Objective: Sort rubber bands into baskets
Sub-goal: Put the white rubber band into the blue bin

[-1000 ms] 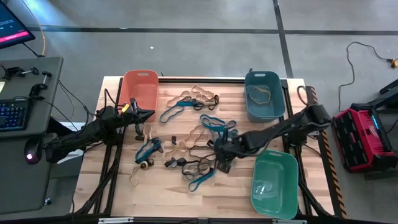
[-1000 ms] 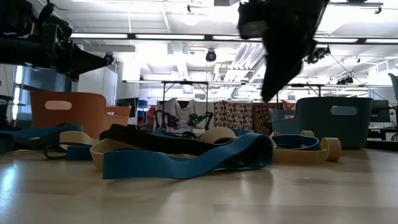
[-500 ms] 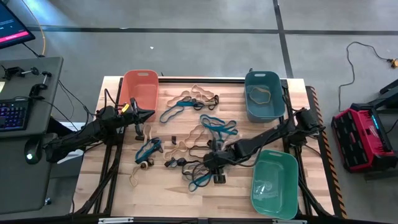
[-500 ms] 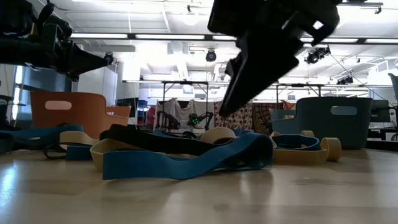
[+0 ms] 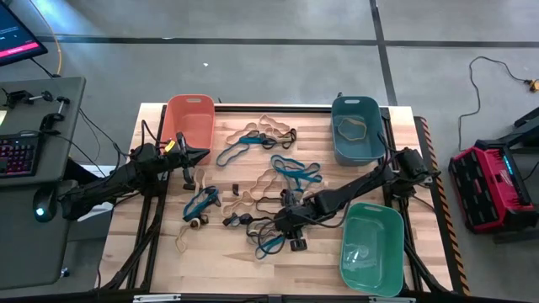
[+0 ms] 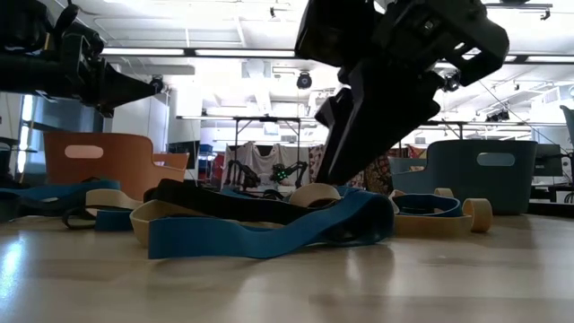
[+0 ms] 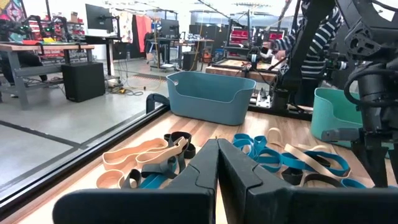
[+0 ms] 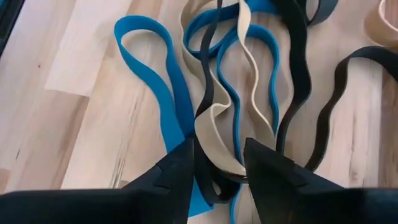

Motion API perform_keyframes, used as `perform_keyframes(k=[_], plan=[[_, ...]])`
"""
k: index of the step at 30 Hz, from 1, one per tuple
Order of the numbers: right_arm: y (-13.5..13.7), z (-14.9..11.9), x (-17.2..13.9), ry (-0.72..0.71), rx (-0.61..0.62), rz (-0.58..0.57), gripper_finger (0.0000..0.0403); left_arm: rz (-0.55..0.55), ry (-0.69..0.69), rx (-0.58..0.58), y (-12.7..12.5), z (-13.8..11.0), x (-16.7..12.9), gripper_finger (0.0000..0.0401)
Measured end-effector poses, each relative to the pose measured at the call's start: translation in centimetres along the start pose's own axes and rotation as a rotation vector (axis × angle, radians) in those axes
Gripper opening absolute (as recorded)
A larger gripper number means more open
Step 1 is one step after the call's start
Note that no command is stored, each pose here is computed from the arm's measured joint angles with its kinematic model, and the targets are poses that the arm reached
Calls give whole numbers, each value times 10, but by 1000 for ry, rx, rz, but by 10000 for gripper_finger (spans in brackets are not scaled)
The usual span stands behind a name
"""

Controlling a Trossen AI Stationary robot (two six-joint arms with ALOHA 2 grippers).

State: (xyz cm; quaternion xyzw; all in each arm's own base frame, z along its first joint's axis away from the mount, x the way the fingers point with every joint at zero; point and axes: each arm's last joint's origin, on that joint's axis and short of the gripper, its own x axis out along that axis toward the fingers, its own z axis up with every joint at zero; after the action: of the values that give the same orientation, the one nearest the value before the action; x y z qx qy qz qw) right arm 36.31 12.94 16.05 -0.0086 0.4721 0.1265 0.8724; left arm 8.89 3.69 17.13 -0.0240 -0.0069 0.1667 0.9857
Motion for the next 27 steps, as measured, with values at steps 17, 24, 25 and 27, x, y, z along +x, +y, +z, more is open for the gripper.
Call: perform_keyframes(k=[17, 24, 25, 27], plan=[[-4, 8, 8, 13, -22, 66, 7, 0, 0, -2, 0, 0, 0, 0], [-1, 36, -11, 27, -44, 36, 3, 0, 0, -2, 0, 0, 0, 0], [-1, 40, -15, 31, -46, 25, 3, 0, 0, -2, 0, 0, 0, 0], [-1, 49, -23, 42, -54, -5, 2, 0, 0, -2, 0, 0, 0, 0]])
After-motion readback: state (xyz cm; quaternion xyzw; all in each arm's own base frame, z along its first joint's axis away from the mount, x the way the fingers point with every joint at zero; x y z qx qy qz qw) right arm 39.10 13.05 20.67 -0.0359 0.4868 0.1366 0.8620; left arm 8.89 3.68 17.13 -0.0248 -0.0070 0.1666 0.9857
